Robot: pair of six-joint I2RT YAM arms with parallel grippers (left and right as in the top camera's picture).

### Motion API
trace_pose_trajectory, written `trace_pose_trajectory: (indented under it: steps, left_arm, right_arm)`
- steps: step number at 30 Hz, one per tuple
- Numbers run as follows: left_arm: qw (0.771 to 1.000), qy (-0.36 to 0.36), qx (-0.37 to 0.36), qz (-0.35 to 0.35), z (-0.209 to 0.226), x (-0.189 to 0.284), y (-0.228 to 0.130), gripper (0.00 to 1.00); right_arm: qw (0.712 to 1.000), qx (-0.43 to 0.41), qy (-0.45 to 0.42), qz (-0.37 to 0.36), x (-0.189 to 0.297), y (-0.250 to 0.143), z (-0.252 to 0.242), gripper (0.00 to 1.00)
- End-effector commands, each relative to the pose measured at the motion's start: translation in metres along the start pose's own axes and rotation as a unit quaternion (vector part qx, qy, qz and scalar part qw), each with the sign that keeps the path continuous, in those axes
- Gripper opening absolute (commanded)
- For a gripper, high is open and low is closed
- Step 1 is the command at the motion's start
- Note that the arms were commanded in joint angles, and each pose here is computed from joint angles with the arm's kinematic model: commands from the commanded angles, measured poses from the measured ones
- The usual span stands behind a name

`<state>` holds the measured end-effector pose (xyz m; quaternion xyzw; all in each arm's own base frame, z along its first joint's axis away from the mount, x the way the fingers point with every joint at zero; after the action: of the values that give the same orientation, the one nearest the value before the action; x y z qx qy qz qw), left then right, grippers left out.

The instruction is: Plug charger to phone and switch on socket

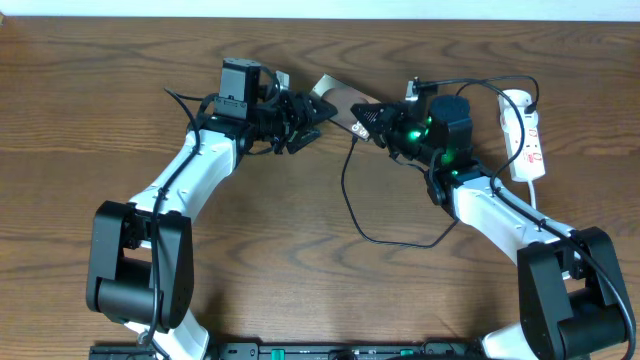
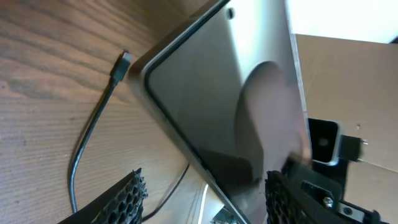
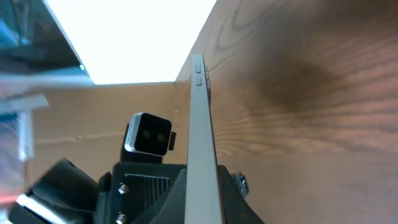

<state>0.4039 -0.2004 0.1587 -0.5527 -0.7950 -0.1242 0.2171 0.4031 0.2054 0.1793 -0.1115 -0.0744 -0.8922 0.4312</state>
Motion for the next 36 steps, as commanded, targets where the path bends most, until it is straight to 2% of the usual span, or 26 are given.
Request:
trace_pose_trajectory:
  steps: [1,13,23,32,36]
  left_arm:
    - [1.0,-0.006,-0.009,-0.015,-0.01,0.005,0.004,0.58]
    - [0.995,-0.065,-0.027,-0.072,-0.042,0.009,0.027,0.58]
    - [0.993,-0.079,0.058,-0.067,-0.046,0.01,0.028,0.57]
    - [0.985,-0.167,0.031,-0.04,-0.087,0.02,0.026,0.38]
    - [0.981,-0.188,0.032,-0.031,-0.097,0.024,0.024,0.35]
  right_arm:
    - [0.998,-0.052,0.03,0.003,0.007,0.001,0.025,0.01]
    - [0.993,-0.107,0.038,0.039,-0.001,-0.022,0.032,0.01]
    - [0.988,-0.107,0.058,0.095,-0.003,-0.045,0.045,0.01]
    - [0.987,-0.109,0.044,0.105,-0.005,-0.051,0.039,0.01]
    - [0.989,-0.116,0.028,0.092,-0.005,-0.047,0.031,0.01]
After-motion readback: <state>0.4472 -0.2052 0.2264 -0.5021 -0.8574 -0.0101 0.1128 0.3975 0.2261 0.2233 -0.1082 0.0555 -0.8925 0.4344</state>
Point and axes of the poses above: each gripper's point midway between its finger pads, its own x axis back along the fingers, its own z axis along the line the jaws close on, y = z × x, the point moved 3 cm from there along x, back along the fingers, and after that the axes turned 2 degrees about -x, right-handed, at the moved point
